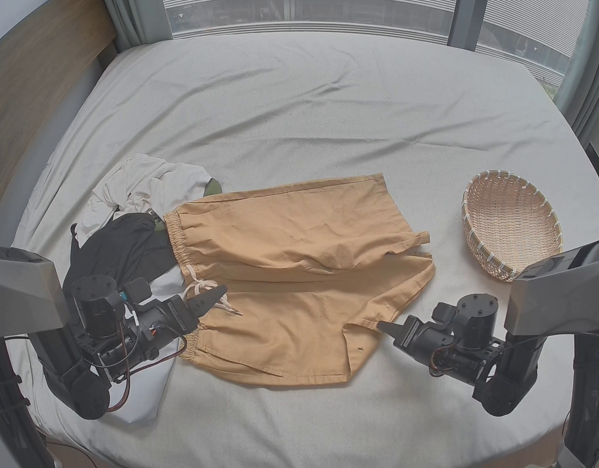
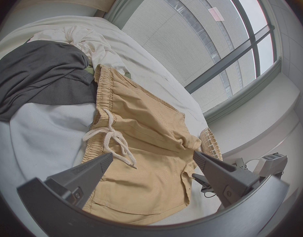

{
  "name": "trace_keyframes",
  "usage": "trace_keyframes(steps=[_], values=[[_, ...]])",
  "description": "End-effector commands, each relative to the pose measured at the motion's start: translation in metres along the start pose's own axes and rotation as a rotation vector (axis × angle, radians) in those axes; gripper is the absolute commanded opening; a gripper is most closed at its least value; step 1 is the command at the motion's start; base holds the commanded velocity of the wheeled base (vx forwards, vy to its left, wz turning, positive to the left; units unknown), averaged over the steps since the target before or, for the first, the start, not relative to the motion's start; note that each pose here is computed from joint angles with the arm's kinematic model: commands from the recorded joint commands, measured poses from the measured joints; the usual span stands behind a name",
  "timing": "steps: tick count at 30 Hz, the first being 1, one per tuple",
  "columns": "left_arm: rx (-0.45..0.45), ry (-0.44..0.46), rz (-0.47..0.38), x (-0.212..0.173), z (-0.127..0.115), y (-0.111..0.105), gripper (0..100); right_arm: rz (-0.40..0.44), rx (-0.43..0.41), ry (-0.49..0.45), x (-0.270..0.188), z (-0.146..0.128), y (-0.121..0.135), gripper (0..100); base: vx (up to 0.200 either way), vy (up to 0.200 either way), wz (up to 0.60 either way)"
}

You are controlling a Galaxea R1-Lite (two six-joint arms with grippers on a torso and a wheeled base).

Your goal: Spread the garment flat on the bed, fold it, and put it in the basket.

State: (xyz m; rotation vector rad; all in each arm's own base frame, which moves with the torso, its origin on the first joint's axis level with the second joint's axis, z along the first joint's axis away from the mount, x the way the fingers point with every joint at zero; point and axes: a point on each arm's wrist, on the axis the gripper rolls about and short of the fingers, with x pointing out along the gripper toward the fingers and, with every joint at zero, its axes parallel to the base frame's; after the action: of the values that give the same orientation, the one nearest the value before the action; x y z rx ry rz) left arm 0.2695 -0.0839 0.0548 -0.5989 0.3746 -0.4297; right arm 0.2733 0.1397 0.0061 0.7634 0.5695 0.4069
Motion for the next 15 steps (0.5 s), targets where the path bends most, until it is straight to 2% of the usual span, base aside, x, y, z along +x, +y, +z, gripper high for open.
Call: trace_keyframes(steps=[1, 7, 15], values=[[-0.015, 0.037, 0.016, -0.006, -0.007, 0.003, 100, -0.08, -0.041, -0.079, -0.052, 0.026, -0.009, 0, 0.0, 0.0, 0.0], [-0.037, 0.096, 0.085, -0.008, -0.02, 0.02, 100, -0.194, -0.056, -0.067, -0.077, 0.027, -0.031, 0, 0.0, 0.0, 0.0], [-0.063, 0.121, 0.153, -0.01, -0.026, 0.037, 100, -0.221, -0.047, -0.033, -0.083, 0.021, -0.035, 0, 0.0, 0.0, 0.0]])
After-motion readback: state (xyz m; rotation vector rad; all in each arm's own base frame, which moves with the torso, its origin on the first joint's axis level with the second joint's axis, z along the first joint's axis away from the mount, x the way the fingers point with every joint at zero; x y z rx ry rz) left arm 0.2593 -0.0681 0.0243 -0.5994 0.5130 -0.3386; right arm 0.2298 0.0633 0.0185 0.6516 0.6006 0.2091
